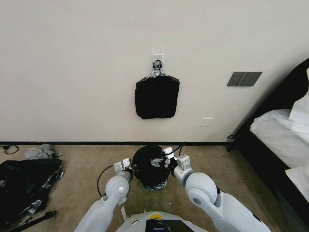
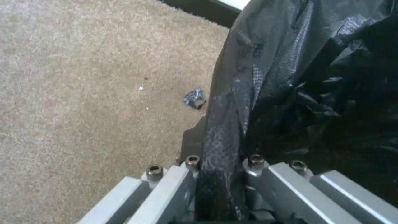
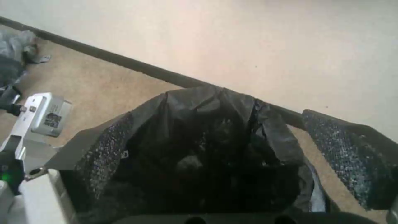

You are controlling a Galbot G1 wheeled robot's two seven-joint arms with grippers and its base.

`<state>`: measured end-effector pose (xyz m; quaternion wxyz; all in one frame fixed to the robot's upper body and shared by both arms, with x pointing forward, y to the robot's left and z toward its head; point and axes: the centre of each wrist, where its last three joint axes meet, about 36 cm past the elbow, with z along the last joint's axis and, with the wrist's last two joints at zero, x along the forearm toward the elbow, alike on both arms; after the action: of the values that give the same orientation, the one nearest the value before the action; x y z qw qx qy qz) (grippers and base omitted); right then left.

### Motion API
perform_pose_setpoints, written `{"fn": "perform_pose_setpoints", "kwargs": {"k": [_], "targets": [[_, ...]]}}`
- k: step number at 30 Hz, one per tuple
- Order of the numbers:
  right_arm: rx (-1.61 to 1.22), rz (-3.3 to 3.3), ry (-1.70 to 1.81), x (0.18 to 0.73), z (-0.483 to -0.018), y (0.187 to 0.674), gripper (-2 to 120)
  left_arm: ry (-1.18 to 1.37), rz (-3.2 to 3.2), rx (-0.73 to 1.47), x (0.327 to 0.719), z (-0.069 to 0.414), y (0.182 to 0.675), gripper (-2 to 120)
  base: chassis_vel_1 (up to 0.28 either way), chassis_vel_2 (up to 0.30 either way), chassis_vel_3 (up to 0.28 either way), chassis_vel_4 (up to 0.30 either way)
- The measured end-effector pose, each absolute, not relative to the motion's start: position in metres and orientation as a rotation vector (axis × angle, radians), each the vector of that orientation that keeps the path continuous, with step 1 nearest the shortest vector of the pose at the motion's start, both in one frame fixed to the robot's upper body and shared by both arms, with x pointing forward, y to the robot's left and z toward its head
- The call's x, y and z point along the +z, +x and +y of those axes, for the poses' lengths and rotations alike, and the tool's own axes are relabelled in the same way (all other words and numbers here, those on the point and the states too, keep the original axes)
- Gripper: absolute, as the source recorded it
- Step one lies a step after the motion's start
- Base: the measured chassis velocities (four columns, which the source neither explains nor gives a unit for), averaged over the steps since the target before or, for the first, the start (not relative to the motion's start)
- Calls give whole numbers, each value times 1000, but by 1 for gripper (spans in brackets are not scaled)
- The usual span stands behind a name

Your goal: Place a trash bag onto the trash bin.

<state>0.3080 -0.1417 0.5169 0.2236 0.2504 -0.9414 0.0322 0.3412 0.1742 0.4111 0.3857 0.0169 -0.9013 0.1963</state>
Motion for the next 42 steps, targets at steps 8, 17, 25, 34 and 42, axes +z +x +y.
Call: {"fn": "perform_pose_setpoints", "kwargs": {"k": [8, 17, 25, 34, 42], "targets": [[96, -2595, 687, 515, -142, 308, 100, 46, -2288, 500, 409, 174, 342, 3, 0, 0, 0, 0], [93, -2607, 668, 516, -145, 312, 100, -12, -2319, 501, 417, 174, 341, 35, 0, 0, 0, 0], [43, -2638, 631, 515, -150, 313, 100, -43, -2393, 383, 436, 186, 321, 64, 0, 0, 0, 0], [-99, -2943, 375, 463, -184, 309, 100, -17, -2892, 123, 439, 218, 291, 97, 0, 0, 0, 0], [-7, -3253, 115, 412, -225, 282, 100, -50, -3181, -62, 413, 246, 285, 100, 0, 0, 0, 0]]}}
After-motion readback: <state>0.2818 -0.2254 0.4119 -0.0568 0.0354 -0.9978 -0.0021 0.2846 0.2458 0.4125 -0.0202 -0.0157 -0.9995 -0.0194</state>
